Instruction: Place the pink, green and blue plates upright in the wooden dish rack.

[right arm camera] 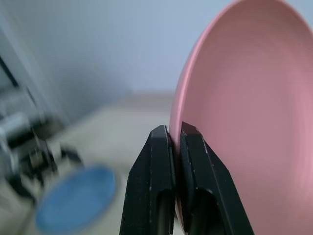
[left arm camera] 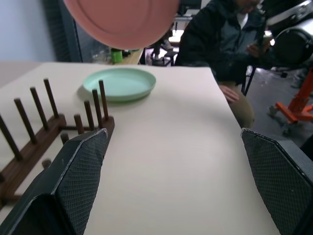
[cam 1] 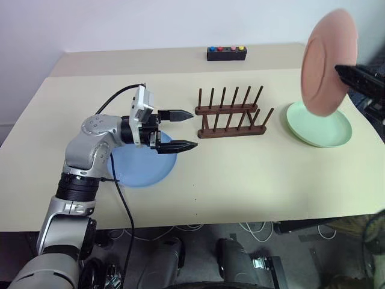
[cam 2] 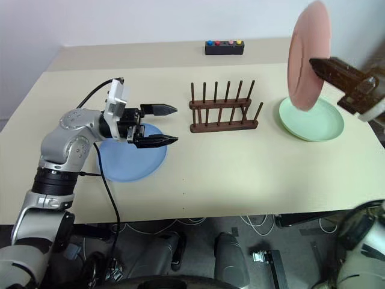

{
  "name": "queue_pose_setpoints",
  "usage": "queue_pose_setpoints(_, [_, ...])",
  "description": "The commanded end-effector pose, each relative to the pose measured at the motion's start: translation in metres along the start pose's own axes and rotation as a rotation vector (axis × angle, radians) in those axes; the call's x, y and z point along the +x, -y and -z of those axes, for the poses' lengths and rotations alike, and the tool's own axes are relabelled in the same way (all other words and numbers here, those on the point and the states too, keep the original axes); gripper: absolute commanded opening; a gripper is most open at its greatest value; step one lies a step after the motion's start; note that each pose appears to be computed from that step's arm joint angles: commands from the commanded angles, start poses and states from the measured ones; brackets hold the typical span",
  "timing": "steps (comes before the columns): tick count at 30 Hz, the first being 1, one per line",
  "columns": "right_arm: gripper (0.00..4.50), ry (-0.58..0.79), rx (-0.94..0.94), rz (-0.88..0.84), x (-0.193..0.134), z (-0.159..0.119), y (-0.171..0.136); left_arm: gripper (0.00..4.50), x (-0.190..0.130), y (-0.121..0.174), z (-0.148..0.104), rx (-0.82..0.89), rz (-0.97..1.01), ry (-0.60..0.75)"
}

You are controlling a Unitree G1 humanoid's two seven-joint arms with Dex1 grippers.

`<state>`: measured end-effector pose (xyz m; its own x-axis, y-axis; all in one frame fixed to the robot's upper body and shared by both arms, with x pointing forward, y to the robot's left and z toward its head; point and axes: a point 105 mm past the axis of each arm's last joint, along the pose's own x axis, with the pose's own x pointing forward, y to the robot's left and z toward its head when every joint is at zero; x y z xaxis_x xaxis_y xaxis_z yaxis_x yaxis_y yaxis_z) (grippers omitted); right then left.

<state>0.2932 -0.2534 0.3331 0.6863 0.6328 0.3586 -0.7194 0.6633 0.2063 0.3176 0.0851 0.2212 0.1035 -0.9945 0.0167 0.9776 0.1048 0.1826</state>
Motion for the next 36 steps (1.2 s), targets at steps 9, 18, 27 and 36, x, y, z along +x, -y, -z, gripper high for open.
queue_pose_setpoints(9, [0.05,0.123,0.111,-0.214,0.048,0.009,0.013,4.5,-0.01,0.003,-0.023,0.054,-0.046,0.054])
queue_pose_setpoints(18, [0.05,0.059,0.18,-0.239,0.053,0.035,0.031,4.5,-0.012,0.009,-0.023,0.05,-0.07,0.052])
queue_pose_setpoints(27, [0.05,0.004,0.173,-0.204,0.053,0.053,0.045,4.5,-0.011,0.011,-0.025,0.062,-0.072,0.051])
queue_pose_setpoints(36, [0.05,-0.001,0.172,-0.172,0.05,0.053,0.052,4.5,-0.01,0.01,-0.024,0.06,-0.071,0.047])
